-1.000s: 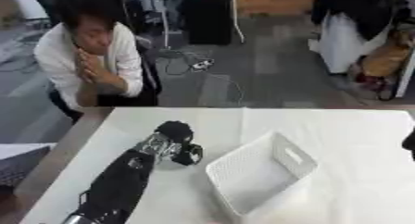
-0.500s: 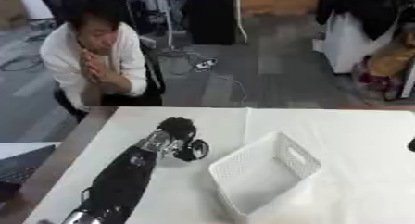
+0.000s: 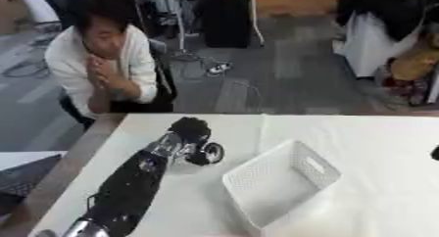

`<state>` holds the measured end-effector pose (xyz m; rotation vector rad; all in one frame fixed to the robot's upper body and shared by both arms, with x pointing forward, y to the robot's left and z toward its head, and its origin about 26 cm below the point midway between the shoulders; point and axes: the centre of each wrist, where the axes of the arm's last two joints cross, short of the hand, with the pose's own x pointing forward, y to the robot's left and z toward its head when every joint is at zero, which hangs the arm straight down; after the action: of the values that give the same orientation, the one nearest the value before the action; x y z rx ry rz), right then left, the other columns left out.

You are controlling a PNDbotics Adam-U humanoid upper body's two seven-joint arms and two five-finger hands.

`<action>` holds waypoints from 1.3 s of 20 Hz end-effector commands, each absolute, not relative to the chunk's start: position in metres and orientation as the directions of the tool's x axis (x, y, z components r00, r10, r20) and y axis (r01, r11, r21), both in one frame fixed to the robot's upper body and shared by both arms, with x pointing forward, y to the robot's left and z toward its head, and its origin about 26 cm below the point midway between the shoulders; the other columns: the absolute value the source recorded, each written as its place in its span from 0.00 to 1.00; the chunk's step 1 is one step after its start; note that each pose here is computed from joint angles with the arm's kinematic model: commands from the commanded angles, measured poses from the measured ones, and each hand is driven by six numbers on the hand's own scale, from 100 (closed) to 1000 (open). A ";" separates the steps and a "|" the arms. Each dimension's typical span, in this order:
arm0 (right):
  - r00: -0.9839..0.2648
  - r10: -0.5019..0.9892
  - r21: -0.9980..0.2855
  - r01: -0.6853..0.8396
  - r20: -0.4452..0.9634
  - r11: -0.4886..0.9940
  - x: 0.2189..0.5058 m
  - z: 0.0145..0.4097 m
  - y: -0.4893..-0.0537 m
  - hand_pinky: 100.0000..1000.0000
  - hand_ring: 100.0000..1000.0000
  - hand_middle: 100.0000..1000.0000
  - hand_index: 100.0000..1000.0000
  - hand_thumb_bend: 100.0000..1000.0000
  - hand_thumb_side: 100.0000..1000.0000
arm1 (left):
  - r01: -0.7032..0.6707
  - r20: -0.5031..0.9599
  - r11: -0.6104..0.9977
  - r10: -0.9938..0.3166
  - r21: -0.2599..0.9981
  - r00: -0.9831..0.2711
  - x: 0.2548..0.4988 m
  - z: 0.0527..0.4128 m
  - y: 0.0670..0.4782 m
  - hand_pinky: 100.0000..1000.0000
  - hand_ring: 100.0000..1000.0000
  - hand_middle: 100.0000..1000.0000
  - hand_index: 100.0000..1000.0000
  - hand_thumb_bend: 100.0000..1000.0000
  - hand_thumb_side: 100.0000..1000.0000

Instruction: Pick up objects on the table and place them in the box.

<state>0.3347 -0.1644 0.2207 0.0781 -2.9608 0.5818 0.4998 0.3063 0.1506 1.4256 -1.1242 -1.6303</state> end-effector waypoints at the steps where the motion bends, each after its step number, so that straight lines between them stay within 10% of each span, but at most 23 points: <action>1: -0.994 -0.036 -0.365 -0.073 0.108 0.928 0.331 0.226 -0.163 0.08 0.33 0.39 0.49 0.03 0.57 | -0.148 -0.470 -0.452 -0.874 0.879 -0.125 0.502 0.183 0.316 0.00 0.00 0.00 0.22 0.00 0.56; 26: -0.993 -0.030 -0.374 -0.071 0.116 0.925 0.332 0.222 -0.163 0.10 0.34 0.40 0.49 0.02 0.57 | -0.492 -0.528 -0.340 -0.788 0.801 -0.316 0.478 0.235 0.284 0.00 0.00 0.00 0.22 0.00 0.53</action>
<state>0.3339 -0.1639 0.2163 0.0768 -2.9528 0.5773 0.4814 0.2778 0.2138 1.6167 -1.6059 -1.7087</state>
